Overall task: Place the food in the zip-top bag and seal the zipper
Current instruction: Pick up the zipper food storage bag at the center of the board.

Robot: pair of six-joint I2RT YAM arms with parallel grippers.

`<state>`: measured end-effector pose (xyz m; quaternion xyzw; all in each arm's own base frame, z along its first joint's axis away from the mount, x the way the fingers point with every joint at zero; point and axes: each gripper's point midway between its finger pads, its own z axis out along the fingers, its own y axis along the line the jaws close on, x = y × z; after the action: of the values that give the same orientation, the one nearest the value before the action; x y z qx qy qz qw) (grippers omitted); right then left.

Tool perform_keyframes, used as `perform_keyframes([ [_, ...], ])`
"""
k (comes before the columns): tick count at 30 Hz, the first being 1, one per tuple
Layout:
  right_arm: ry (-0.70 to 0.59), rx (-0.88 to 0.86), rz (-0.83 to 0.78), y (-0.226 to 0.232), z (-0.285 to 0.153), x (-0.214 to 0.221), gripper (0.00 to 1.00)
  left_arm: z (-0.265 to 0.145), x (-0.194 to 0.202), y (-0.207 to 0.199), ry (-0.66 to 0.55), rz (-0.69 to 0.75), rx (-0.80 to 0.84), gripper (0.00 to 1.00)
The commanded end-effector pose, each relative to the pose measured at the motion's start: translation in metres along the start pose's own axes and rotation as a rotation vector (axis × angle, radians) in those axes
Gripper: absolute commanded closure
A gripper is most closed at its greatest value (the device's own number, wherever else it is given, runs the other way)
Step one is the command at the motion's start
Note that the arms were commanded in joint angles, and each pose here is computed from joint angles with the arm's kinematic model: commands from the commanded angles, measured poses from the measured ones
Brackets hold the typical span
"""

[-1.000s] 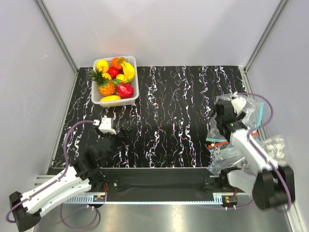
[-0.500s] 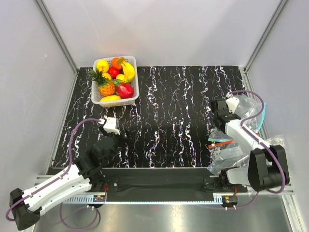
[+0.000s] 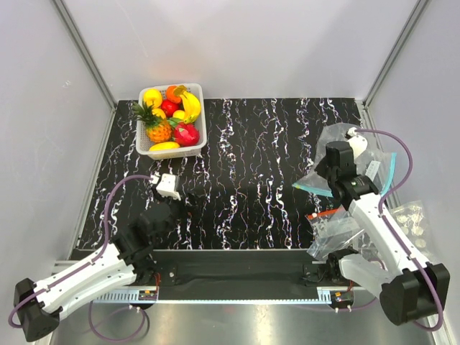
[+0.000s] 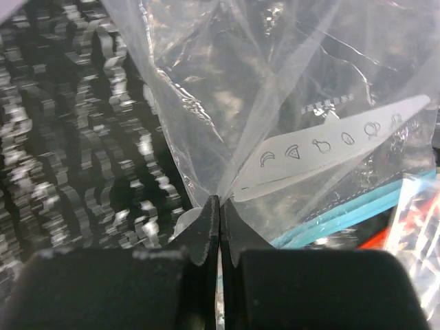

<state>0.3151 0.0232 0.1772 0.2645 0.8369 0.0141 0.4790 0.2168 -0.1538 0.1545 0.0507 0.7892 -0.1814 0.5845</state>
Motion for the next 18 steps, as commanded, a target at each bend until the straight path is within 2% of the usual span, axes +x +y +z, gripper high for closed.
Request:
perform_keyframes([
  [1, 0.006, -0.171, 0.1, 0.052, -0.02, -0.016, 1.0, 0.0, -0.028, -0.017, -0.068, -0.023, 0.063, 0.01],
  [8, 0.044, -0.28, 0.035, 0.137, -0.031, -0.005, 1.0, 0.0, -0.027, -0.017, -0.064, -0.018, 0.063, 0.01],
  [9, 0.075, -0.301, 0.012, 0.152, -0.029, 0.009, 1.0, 0.0, -0.027, -0.017, -0.064, -0.018, 0.063, 0.01],
  [11, 0.085, -0.361, 0.013, 0.177, -0.034, 0.009, 0.92, 0.0, -0.027, -0.017, -0.067, -0.018, 0.064, 0.01],
  [12, 0.103, -0.369, -0.006, 0.185, -0.03, 0.016, 0.83, 0.0, -0.027, -0.017, -0.066, -0.017, 0.063, 0.01],
  [13, 0.121, -0.408, -0.047, 0.196, -0.035, 0.021, 0.65, 0.0, -0.027, -0.017, -0.065, -0.016, 0.061, 0.01],
  [14, 0.119, -0.445, -0.066, 0.209, -0.041, 0.014, 0.14, 0.0, -0.026, -0.016, -0.062, -0.014, 0.058, 0.01],
  [15, 0.142, -0.444, -0.107, 0.213, -0.037, 0.021, 0.02, 0.0, -0.027, -0.016, -0.065, -0.016, 0.058, 0.01],
  [18, 0.162, -0.513, -0.257, 0.223, -0.042, 0.029, 0.01, -0.001, -0.025, -0.015, -0.061, -0.014, 0.053, 0.01],
])
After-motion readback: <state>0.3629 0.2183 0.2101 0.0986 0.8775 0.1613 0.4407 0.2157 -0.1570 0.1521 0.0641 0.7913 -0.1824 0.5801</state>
